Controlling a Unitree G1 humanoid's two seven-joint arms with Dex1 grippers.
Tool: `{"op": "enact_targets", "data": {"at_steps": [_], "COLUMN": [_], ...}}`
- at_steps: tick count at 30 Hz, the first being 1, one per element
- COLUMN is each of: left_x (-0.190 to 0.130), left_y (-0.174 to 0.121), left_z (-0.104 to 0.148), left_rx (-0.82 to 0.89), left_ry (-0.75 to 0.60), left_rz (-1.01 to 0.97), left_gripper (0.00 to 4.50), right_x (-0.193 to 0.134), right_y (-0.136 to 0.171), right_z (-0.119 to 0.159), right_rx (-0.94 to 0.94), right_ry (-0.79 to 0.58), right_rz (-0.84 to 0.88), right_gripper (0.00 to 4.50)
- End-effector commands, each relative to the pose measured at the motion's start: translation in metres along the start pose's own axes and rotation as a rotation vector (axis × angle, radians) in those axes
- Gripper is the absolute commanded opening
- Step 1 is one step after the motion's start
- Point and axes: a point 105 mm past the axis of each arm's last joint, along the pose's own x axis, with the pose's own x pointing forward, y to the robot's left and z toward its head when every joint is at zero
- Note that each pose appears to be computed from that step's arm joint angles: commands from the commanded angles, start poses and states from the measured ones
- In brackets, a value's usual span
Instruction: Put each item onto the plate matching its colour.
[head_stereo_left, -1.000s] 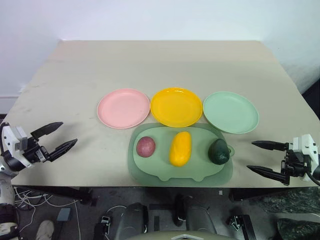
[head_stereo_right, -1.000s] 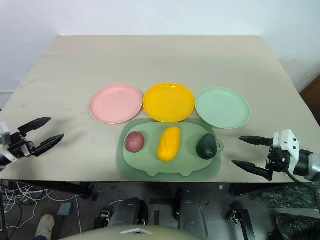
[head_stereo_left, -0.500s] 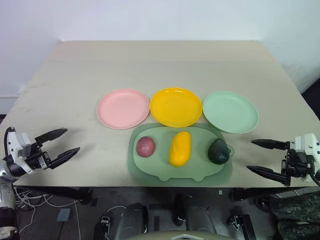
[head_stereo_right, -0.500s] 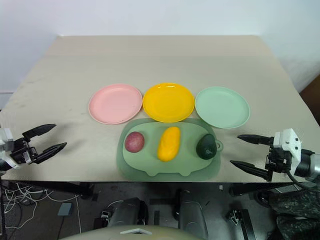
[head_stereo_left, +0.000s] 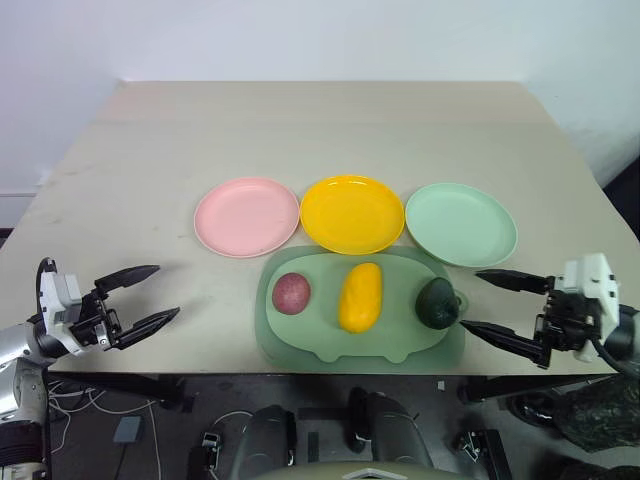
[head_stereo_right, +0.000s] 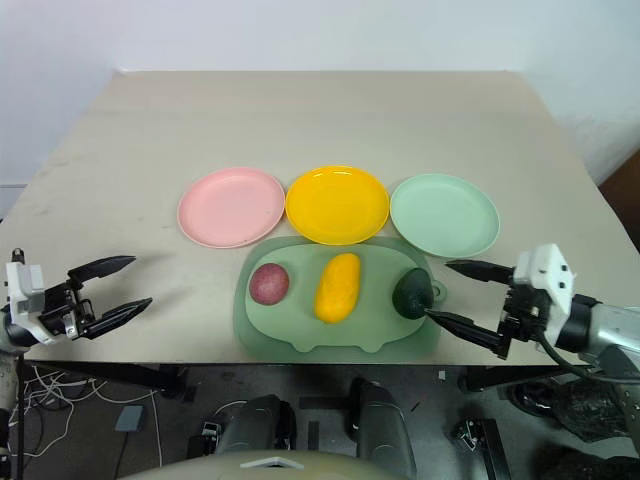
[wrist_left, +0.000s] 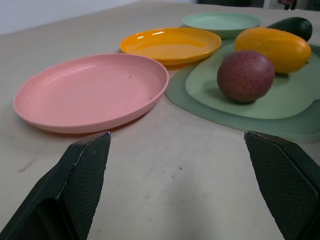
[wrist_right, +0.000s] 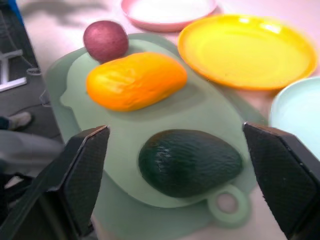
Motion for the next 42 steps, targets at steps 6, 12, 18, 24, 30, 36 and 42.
{"op": "enact_targets", "data": {"at_steps": [6,12,18,24,30,36,42], "left_x": [0.011,0.020,0.023,0.026,0.028,0.028,0.027], "left_y": [0.003,0.006,0.007,0.008,0.009,0.010,0.011], "left_z": [-0.003,-0.005,-0.005,-0.006,-0.006,-0.007,-0.007], "left_rx": [-0.002,0.000,-0.002,-0.007,-0.004,-0.002,-0.002], "left_ry": [-0.038,-0.056,-0.062,-0.068,-0.073,-0.072,-0.071], "left_rz": [-0.026,-0.046,-0.055,-0.057,-0.058,-0.056,-0.051], "left_gripper": [4.49,4.49,4.49,4.49,4.49,4.49,4.49], "right_x": [0.041,0.052,0.052,0.053,0.054,0.053,0.047], "right_y": [0.009,0.013,0.007,0.010,0.011,0.007,-0.001], "right_z": [0.010,0.001,-0.008,-0.020,-0.028,-0.037,-0.043], "right_rx": [0.119,0.141,0.140,0.177,0.201,0.188,0.187], "right_ry": [-0.011,0.021,0.051,0.091,0.113,0.151,0.166], "right_rz": [-0.213,-0.300,-0.406,-0.466,-0.497,-0.529,-0.579], "right_gripper": [4.50,4.50,4.50,4.50,4.50,4.50,4.50]}}
